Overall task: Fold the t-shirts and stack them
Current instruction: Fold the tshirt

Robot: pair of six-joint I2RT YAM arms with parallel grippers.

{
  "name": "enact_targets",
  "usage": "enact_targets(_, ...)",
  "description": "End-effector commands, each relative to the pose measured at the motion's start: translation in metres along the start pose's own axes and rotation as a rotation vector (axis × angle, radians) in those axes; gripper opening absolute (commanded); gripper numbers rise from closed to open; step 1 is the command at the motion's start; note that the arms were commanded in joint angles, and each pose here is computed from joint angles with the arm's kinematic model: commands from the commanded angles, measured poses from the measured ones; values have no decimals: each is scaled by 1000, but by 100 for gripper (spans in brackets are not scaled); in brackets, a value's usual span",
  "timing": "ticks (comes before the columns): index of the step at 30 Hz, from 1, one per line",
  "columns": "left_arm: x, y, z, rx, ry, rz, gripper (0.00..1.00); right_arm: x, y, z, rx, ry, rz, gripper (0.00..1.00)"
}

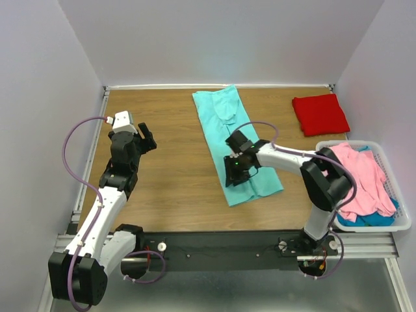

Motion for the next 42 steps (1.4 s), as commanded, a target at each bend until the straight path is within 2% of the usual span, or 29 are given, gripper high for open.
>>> enact_targets(1,4,-3,-4,-19,12,-1,80,4,9,58,84,22,71,45)
enact_targets(4,5,-4,-4,-16,18,-1,80,14,24,86,97,-13,67,46)
enact_targets(5,3,-4,-3,-13,20,4,80,31,21,99,113,-27,22,46)
enact_targets(7,2,-3,-2,-12,20,7,80,35,32,111,93,-53,9,46)
enact_targets(11,-1,0,-2,-10,25,21,80,58,18,128,123,-77,-66,46)
enact_targets(15,-7,3,-4,-23,29,52,80,60,-12,117,65,-93,-155,46)
enact_targets(19,-14,8,-8,-49,26,86,80,43,-34,78,-37,-69,-186,46)
enact_targets(20,-18,9,-10,-60,19,101,80,25,-29,62,-68,-58,-148,46)
enact_targets(23,-37,10,-20,-99,32,192,79,5,-41,39,-83,-27,-143,46)
enact_targets(25,-51,7,-27,-105,29,267,78,1,-49,40,-49,-71,-150,45)
enact_targets(28,-67,-2,-37,-126,9,352,78,-8,-50,59,98,-107,-100,44)
enact_targets(31,-79,-13,-48,-155,-8,434,77,-8,-43,68,170,-108,-93,41)
enact_targets(34,-92,-26,-56,-157,-12,518,77,-15,-25,76,238,-95,-34,36)
enact_targets(40,-107,-46,-65,-201,-24,615,77,-35,-2,57,162,-62,35,30)
enact_targets(42,-110,-51,-65,-201,-23,630,77,-37,-2,50,125,-51,23,30)
Point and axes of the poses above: each gripper's point midway between its finger pads, its own y axis out along the fingers, its own z axis along the line the jaws close on, x = y × z, the point moved 4 cm from there along -y, back along the fingers, and after that the axes turned 11 degrees about -y, right-handed, at the moved point
